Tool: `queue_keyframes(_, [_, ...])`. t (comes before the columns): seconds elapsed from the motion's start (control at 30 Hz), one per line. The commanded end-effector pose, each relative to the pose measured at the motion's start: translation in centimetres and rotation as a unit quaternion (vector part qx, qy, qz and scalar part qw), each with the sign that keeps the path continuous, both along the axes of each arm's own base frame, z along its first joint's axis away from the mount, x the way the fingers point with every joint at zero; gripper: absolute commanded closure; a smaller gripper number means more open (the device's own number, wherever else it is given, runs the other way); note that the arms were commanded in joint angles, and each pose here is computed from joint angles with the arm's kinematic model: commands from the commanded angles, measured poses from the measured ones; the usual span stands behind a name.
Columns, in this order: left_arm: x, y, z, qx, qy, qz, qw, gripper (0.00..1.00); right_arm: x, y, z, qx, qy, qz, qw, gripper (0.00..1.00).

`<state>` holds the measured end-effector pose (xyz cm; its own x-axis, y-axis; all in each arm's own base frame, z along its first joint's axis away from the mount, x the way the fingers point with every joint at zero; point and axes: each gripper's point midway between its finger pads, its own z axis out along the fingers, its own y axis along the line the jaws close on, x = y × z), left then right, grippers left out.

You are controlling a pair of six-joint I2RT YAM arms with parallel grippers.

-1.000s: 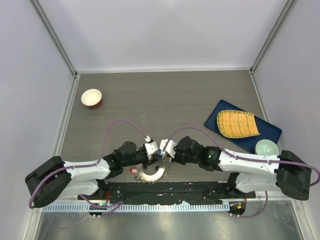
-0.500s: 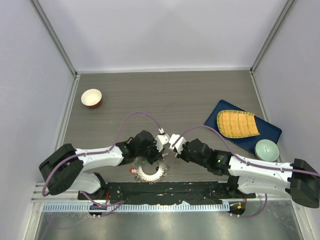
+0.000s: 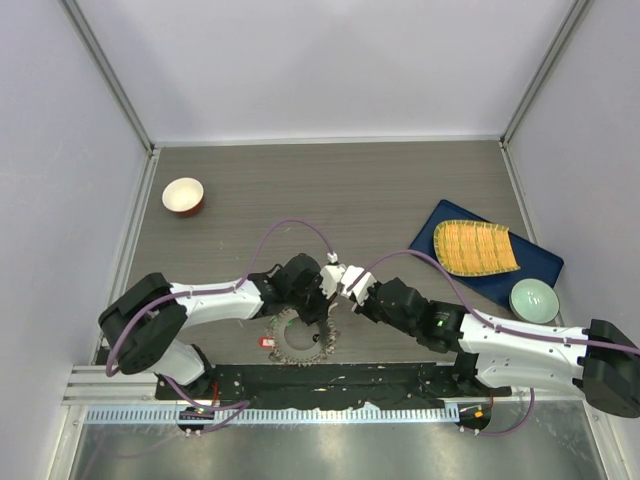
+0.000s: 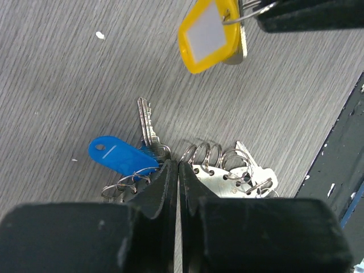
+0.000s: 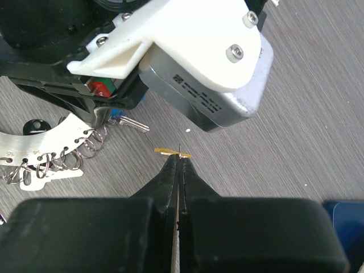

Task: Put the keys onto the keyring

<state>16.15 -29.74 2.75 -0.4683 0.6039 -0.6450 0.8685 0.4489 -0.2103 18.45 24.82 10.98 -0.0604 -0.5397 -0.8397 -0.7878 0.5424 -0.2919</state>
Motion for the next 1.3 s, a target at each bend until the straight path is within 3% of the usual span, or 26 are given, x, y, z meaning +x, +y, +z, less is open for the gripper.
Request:
queue_keyframes(0.0, [-0.7, 0.2, -0.4, 0.016, 0.023, -0.003, 1.0, 0.91, 0.4, 0.5, 1.2, 0.031, -0.013, -0.01, 0.999, 0.99])
queue_keyframes(0.27, [-0.8, -0.3, 0.0, 0.006, 0.021, -0.015, 1.0, 0.81, 0.4, 0.5, 1.1, 0.03, -0.012, -0.009, 0.999, 0.99])
queue_keyframes(0.47, [-0.7, -0.8, -0.2, 0.002, 0.023, -0.026, 0.999, 0.8, 0.4, 0.6, 1.0, 0.028, -0.012, -0.009, 0.999, 0.99])
queue_keyframes(0.77, [-0.8, -1.0, -0.7, 0.005, 0.024, -0.038, 0.999, 0.8, 0.3, 0.7, 0.8, 0.025, -0.01, -0.002, 1.0, 0.99])
queue_keyframes(0.83, [-0.8, -0.9, -0.8, 0.007, 0.025, -0.037, 0.999, 0.89, 0.3, 0.7, 0.8, 0.025, -0.01, -0.002, 1.0, 0.99])
queue_keyframes(0.87, [-0.8, -0.9, -0.7, 0.005, 0.027, -0.031, 0.999, 1.0, 0.3, 0.7, 0.7, 0.023, -0.009, -0.002, 1.0, 0.99])
queue_keyframes(1.07, [0.6, 0.0, -0.3, 0.005, 0.01, 0.049, 0.999, 1.0, 0.3, 0.8, 0.7, 0.023, -0.008, -0.002, 1.0, 0.99])
queue_keyframes(1.27, [3.4, 1.8, 0.8, 0.008, -0.031, 0.177, 0.984, 1.0, 0.3, 0.8, 0.5, 0.018, -0.007, -0.003, 1.0, 0.99])
